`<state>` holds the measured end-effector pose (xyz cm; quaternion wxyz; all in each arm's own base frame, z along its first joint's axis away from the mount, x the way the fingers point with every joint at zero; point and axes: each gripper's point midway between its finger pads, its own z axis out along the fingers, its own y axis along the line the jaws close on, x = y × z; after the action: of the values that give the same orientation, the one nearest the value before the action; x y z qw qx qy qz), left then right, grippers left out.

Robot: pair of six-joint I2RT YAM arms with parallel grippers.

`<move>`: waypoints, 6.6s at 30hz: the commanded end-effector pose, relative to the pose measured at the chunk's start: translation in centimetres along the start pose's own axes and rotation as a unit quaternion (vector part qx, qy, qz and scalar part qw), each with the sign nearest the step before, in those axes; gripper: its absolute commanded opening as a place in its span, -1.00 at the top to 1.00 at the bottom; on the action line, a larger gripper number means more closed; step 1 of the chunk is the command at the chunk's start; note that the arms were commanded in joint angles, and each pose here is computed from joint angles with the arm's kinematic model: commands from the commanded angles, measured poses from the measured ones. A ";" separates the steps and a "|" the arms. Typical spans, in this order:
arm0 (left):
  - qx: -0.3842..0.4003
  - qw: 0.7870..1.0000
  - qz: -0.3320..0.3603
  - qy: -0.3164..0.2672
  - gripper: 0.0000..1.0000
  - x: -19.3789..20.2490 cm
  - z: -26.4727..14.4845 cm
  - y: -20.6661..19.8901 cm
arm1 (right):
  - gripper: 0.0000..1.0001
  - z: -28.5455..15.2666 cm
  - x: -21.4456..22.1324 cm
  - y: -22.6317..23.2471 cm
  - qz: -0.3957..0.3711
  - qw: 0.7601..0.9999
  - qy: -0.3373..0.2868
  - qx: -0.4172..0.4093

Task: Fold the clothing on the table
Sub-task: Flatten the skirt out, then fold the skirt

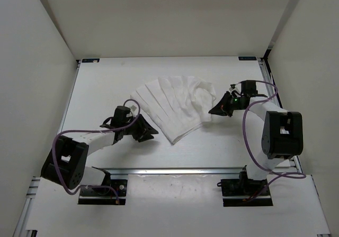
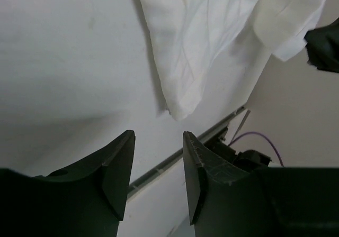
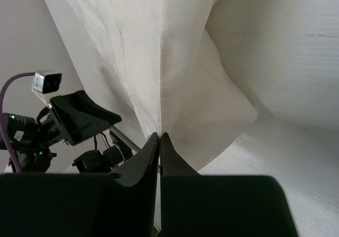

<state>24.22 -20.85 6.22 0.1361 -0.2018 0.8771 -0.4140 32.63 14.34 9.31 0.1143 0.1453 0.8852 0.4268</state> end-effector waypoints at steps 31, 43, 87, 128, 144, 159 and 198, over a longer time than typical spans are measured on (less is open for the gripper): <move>-0.081 0.990 -0.096 0.069 0.25 5.3 9.6 0.1 | 1.00 -0.4 0.4 2.6 -0.010 0.999 -0.036 0.001; -0.109 0.991 -0.067 -0.050 1.00 -4.1 5.4 2.2 | 1.00 -1.5 2.1 2.7 0.005 1.000 -0.021 0.003; -0.100 0.995 0.007 0.016 1.00 -2.1 3.0 6.3 | 0.17 -1.8 9.0 -4.8 0.077 0.984 0.004 0.162; 0.134 0.975 0.164 -0.068 1.00 -15.0 -4.8 -14.3 | 0.99 -7.6 -6.4 11.0 -0.120 0.968 -0.197 0.099; 0.401 0.881 0.242 -0.065 1.00 -9.9 -18.0 -24.7 | 1.00 -15.2 -4.3 19.5 -0.327 0.895 -0.301 0.048; 0.455 0.846 0.263 -0.089 1.00 -2.9 -24.9 -23.2 | 1.00 -20.7 3.9 21.1 -0.401 0.846 -0.349 0.023; 0.072 0.996 0.012 -0.056 1.00 -19.7 4.2 -3.1 | 1.00 -0.7 6.0 1.5 -0.090 0.992 0.085 0.017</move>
<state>43.24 -18.20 5.80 0.1547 -0.2161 0.8255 -0.4979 30.71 16.66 11.15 0.1219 0.0451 0.8956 0.4253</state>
